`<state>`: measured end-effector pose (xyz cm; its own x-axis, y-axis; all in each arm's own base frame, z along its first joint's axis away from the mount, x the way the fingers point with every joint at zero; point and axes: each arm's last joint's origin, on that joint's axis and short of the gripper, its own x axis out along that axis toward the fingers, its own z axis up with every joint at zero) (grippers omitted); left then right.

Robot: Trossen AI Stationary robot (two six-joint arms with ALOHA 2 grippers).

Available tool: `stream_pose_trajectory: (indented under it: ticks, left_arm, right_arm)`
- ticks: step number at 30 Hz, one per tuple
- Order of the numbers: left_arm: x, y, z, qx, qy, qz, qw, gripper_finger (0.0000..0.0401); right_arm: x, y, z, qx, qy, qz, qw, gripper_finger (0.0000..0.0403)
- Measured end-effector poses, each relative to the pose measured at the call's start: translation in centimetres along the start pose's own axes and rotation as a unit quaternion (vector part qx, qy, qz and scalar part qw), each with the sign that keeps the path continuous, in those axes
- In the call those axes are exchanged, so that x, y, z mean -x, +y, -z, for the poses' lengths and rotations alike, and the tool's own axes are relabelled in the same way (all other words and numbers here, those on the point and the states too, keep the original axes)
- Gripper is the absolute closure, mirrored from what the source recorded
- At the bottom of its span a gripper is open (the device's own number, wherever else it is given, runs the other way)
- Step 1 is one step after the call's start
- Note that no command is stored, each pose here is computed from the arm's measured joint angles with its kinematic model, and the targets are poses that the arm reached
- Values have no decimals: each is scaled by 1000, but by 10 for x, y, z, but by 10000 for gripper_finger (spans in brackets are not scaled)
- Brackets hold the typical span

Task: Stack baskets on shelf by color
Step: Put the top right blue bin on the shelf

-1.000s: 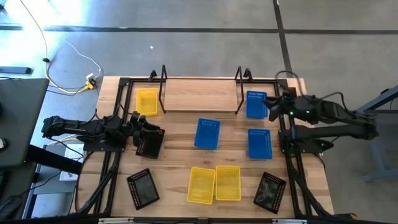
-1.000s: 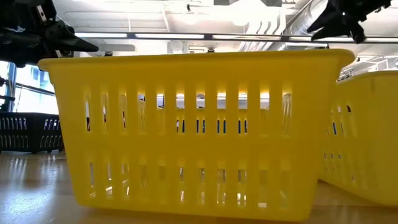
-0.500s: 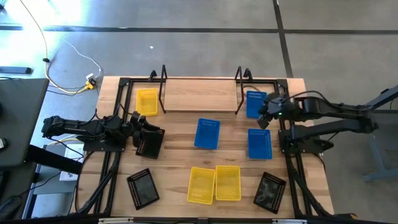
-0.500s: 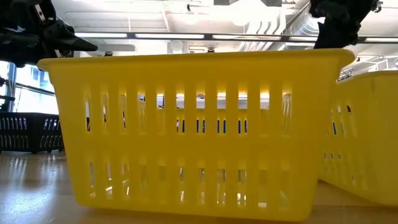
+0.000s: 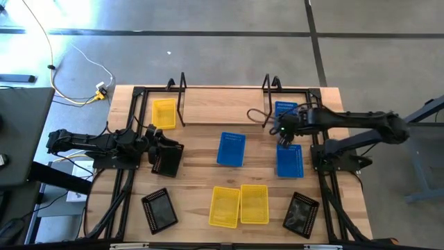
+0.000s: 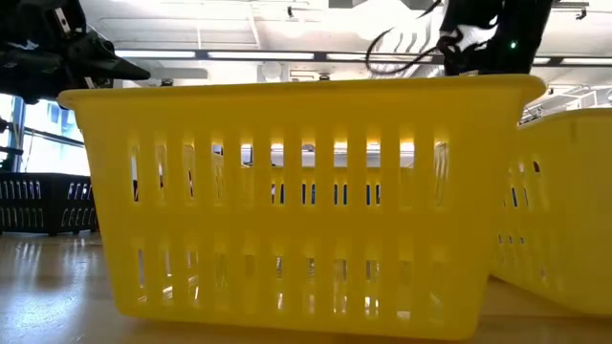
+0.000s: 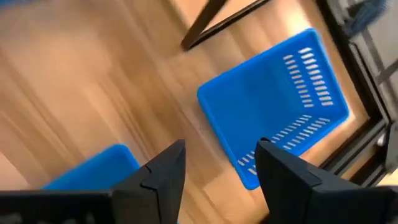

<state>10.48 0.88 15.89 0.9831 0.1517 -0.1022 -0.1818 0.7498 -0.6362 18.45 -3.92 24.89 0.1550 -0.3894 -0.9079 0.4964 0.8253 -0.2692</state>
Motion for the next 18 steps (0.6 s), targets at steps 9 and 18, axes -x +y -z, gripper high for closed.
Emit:
stream_pose_trajectory:
  ticks: [9,18]
  left_arm:
    - [0,0,0,0,0,0,1000,217]
    - [0,0,0,0,0,0,1000,217]
  right_arm:
    - [-16,9,-6,182,38,5,983,226]
    - [-17,11,-11,194,15,-2,981,226]
